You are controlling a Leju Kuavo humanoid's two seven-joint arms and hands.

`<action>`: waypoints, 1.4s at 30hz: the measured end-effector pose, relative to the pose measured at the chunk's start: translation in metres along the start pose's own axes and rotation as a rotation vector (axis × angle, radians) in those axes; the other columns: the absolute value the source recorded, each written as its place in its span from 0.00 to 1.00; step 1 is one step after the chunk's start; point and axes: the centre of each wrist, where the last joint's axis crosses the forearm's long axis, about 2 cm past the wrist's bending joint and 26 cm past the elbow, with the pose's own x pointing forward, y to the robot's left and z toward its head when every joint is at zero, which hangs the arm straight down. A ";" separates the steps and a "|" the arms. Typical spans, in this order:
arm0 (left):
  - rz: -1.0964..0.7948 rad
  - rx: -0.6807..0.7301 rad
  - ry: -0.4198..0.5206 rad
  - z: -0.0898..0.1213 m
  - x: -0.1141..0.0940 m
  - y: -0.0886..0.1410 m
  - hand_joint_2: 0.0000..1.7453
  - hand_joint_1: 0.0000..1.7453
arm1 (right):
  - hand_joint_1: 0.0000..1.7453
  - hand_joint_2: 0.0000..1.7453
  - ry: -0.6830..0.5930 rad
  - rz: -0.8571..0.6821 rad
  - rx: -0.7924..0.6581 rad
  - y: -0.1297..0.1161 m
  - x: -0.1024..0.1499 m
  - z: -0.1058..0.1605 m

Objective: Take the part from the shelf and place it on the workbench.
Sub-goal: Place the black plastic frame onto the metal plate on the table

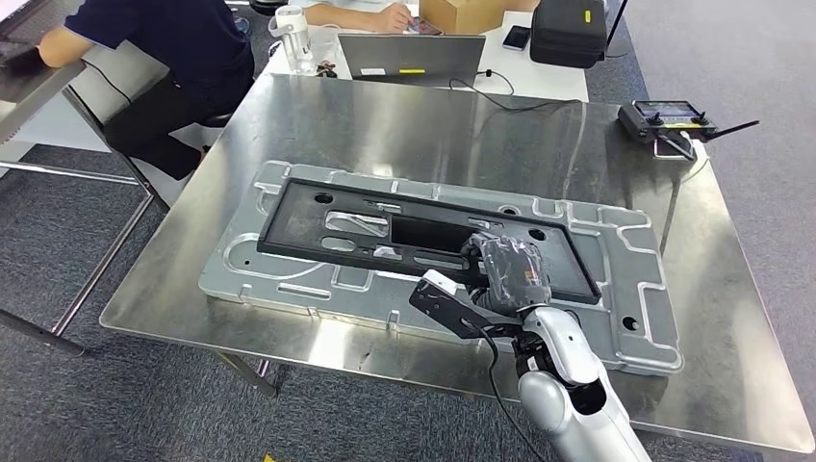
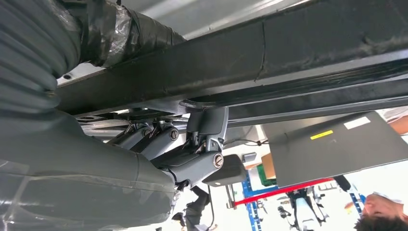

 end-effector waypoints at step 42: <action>-0.029 0.008 -0.046 -0.008 0.013 0.004 0.00 0.00 | 0.00 0.00 0.048 -0.025 0.059 0.007 -0.020 -0.003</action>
